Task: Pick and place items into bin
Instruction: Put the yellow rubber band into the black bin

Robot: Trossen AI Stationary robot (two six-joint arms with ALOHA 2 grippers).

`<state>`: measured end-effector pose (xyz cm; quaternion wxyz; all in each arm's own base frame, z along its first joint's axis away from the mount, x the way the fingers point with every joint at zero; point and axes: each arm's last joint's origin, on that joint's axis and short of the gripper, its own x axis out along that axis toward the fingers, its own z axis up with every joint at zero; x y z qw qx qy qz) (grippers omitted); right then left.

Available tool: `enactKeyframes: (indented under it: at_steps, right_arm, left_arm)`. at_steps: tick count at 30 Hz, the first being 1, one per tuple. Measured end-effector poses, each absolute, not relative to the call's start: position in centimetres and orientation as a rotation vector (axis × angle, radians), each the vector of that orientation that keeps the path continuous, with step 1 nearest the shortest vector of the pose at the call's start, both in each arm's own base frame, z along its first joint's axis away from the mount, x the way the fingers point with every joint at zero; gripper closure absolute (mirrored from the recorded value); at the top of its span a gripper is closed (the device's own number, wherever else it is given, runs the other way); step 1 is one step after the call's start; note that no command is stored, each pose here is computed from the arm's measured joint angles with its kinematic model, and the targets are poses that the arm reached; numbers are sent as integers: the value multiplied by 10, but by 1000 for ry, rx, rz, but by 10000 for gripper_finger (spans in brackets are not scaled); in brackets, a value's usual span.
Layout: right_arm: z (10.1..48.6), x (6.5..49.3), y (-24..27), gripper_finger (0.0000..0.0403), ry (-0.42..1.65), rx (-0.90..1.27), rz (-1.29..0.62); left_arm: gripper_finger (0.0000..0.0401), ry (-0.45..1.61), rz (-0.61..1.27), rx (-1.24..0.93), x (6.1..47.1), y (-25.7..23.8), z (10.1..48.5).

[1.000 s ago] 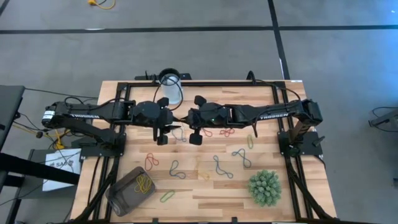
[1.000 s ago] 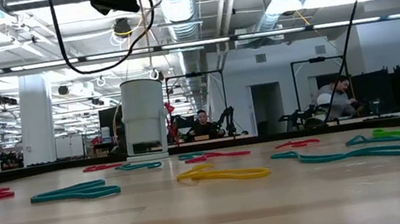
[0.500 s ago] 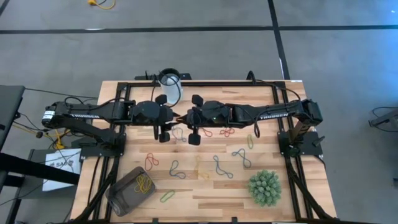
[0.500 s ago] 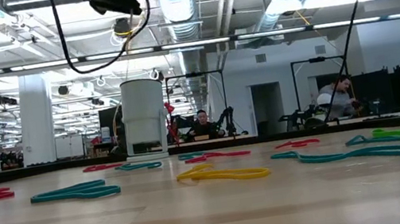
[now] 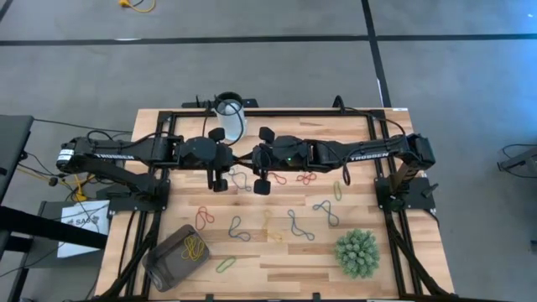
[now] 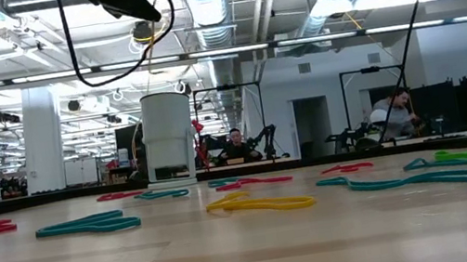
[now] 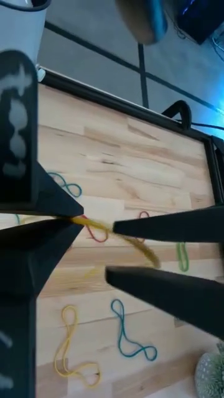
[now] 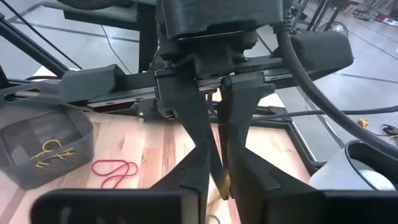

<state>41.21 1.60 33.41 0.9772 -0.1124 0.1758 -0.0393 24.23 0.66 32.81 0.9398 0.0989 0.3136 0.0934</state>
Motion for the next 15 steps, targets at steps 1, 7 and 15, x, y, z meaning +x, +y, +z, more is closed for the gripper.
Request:
enactKeyframes:
  at_steps: [1,7,15]
  right_arm:
    - [334,412,16,340,356,-227,-79]
    - [325,408,16,325,453,-199,-78]
    - [289,392,19,324,781,-60,-111]
  left_arm:
    - [399,648,190,203,242,7,327]
    - [400,717,200,162,237,6,322]
    - [401,891,30,21,224,-20,309]
